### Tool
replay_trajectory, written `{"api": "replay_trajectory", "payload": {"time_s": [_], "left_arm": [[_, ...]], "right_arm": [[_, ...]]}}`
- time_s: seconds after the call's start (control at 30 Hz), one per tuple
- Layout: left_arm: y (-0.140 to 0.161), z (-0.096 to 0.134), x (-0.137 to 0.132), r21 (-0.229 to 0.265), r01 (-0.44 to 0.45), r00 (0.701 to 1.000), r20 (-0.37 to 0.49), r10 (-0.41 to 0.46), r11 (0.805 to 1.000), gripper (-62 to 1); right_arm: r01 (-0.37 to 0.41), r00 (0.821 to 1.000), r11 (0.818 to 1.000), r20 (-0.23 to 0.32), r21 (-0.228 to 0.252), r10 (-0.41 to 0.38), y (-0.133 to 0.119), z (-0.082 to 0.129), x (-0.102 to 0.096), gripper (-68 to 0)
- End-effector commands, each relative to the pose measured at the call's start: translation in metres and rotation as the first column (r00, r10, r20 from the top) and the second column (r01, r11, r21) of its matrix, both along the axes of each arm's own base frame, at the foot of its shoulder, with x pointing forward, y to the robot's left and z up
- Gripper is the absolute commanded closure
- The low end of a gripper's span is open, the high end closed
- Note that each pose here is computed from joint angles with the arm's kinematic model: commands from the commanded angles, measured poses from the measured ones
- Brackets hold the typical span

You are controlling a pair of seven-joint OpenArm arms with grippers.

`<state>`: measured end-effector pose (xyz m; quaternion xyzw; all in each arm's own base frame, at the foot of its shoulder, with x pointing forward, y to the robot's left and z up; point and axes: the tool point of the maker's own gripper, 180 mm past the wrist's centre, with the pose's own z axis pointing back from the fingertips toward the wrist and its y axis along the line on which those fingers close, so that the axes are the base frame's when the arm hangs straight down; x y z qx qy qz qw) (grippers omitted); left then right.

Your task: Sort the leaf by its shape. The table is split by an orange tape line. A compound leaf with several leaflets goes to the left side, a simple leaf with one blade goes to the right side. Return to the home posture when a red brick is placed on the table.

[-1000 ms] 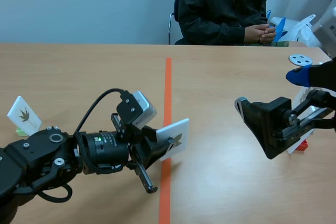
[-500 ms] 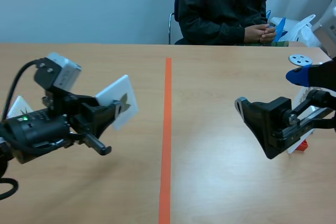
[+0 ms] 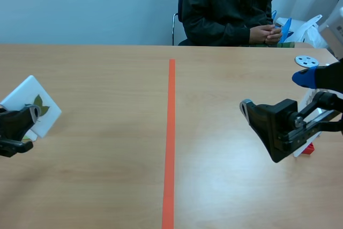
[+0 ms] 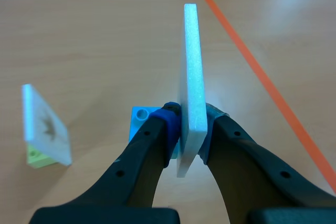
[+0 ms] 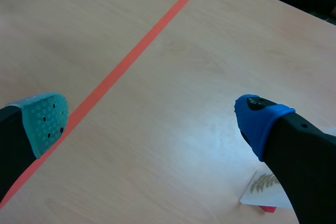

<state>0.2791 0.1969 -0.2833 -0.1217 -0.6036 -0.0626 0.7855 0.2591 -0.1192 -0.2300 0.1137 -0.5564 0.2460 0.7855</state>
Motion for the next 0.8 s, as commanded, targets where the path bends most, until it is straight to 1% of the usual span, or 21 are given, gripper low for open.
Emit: {"api": "replay_trajectory", "payload": {"time_s": [0.0,0.1,0.23,0.4,0.5,0.67,0.77], "left_arm": [[0.0,0.005,0.002,-0.024,-0.017,1.0,0.023,0.017,1.0,-4.0],[0.012,-0.003,0.002,-0.019,-0.089,0.996,0.004,0.089,0.996,-4.0],[0.022,-0.017,-0.001,-0.024,-0.15,0.988,-0.027,0.149,0.988,-4.0],[0.038,-0.034,-0.007,-0.037,-0.239,0.97,-0.045,0.238,0.97,-4.0],[0.051,-0.043,-0.006,-0.032,-0.302,0.953,-0.047,0.301,0.953,-4.0],[0.061,-0.056,-0.002,-0.032,-0.337,0.94,-0.07,0.334,0.941,-4.1],[0.067,-0.061,0.001,-0.027,-0.352,0.935,-0.061,0.35,0.936,-4.1]], "right_arm": [[0.009,1.0,1.0,0.03,0.002,-0.009,-0.004,0.008,0.005,-67.9],[0.009,0.999,1.0,0.031,0.003,-0.009,-0.004,0.008,0.005,-67.9],[0.009,0.999,1.0,0.031,0.003,-0.009,-0.004,0.008,0.005,-67.9],[0.009,0.999,1.0,0.031,0.003,-0.009,-0.004,0.008,0.005,-67.9],[0.008,0.999,1.0,0.031,0.003,-0.009,-0.004,0.008,0.005,-67.9],[0.009,0.999,1.0,0.031,0.003,-0.009,-0.004,0.008,0.005,-67.9],[0.009,0.999,1.0,0.031,0.003,-0.009,-0.004,0.008,0.005,-67.9]]}}
